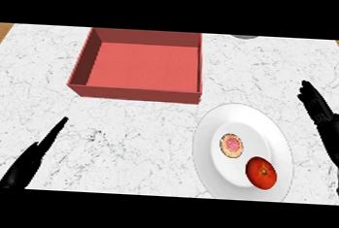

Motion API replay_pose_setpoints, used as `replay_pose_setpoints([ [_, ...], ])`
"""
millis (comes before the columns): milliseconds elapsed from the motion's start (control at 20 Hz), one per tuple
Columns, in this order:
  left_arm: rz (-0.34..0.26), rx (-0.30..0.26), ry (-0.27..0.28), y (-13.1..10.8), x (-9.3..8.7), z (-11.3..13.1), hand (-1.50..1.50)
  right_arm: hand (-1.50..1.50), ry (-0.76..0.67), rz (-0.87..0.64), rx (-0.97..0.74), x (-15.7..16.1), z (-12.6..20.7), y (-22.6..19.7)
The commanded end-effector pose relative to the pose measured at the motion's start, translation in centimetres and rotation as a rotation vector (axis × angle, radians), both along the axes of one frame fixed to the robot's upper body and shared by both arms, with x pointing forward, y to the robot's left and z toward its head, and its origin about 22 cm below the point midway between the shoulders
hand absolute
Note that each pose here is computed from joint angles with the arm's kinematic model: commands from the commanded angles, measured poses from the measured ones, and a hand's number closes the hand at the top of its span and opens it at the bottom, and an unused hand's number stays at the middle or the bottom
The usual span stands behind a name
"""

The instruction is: Pick the cupcake from the plate and place it in the cardboard box

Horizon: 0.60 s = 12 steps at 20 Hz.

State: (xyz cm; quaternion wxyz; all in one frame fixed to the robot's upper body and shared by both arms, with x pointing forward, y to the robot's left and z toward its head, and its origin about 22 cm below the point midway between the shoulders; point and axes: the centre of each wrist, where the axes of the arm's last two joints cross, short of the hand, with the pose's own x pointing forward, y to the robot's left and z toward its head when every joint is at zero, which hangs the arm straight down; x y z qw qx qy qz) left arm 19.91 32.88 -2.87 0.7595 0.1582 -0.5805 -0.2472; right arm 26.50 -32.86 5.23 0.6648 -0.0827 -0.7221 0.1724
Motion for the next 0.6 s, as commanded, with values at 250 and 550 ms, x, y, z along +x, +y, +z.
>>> replay_pose_setpoints([
  [250,0.13,-0.14,-0.271,-3.0,4.7,4.2,0.0,-1.5,-0.262,0.546,0.441,3.9,5.3,13.4],
  [550,0.201,-0.182,-0.221,-3.8,4.1,2.4,0.0,-1.5,-0.205,0.158,0.312,4.4,-0.6,11.8],
])
